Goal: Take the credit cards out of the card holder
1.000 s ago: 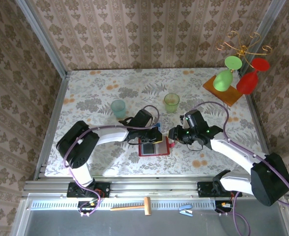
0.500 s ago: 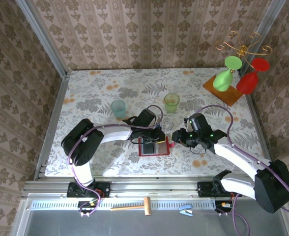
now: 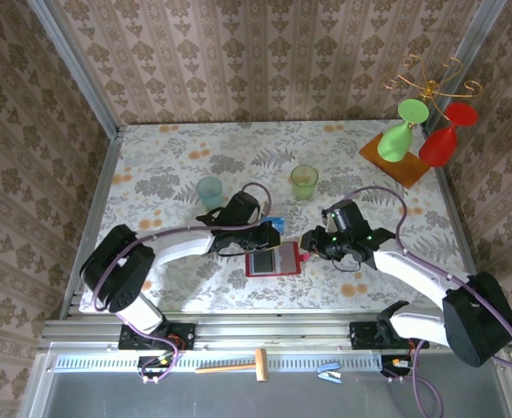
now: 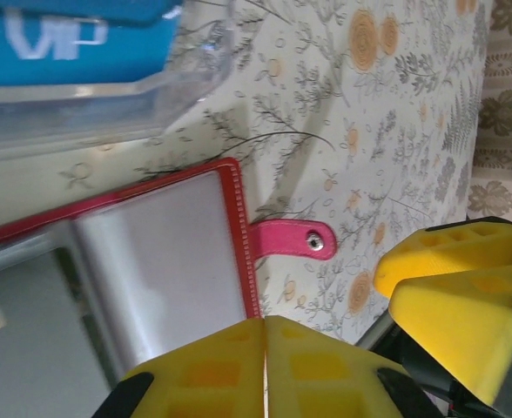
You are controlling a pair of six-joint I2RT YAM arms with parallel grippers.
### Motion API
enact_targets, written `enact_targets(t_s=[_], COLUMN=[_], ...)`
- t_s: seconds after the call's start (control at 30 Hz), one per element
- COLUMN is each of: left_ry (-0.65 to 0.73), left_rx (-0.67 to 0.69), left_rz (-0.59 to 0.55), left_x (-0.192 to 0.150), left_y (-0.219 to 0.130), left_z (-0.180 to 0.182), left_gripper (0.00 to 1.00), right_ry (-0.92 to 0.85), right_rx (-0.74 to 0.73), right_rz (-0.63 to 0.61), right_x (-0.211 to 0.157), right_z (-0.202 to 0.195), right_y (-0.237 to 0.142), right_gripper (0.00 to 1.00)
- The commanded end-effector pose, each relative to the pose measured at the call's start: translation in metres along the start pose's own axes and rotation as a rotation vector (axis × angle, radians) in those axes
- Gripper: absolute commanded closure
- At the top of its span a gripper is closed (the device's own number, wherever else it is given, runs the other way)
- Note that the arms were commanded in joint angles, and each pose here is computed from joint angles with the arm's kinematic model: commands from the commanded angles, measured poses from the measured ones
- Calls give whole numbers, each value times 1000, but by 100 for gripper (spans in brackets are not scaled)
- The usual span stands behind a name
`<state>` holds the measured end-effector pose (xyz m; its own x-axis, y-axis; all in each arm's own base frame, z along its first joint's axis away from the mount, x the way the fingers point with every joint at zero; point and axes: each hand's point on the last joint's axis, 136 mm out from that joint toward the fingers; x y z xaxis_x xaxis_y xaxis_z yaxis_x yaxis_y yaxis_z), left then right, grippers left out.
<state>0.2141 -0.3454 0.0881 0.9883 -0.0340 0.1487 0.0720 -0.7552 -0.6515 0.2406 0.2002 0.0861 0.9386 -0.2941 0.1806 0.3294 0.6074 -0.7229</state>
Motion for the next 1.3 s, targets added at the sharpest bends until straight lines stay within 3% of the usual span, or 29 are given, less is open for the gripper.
enact_targets(t_s=[0.0, 0.57, 1.27], left_ry=[-11, -56, -72], left_rx=[26, 53, 136], left_rz=[-26, -60, -49], left_x=[0, -12, -22], left_y=[-7, -22, -23], left_z=[14, 48, 80], left_gripper=[90, 91, 91], right_ry=[-14, -30, -13], right_rx=[45, 37, 38], right_rz=[13, 151, 196], right_x=[4, -11, -20], right_z=[22, 45, 44], right_y=[6, 65, 92], right_gripper=[72, 77, 82])
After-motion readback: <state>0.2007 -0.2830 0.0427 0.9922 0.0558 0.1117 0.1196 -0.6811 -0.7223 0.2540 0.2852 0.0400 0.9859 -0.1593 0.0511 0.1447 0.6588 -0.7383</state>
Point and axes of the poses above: each hand's point on the last joint's axis, 136 mm out from that joint toward the fingers, its own y axis out along the fingers, its own z axis along the line the jaws close on, x = y × z
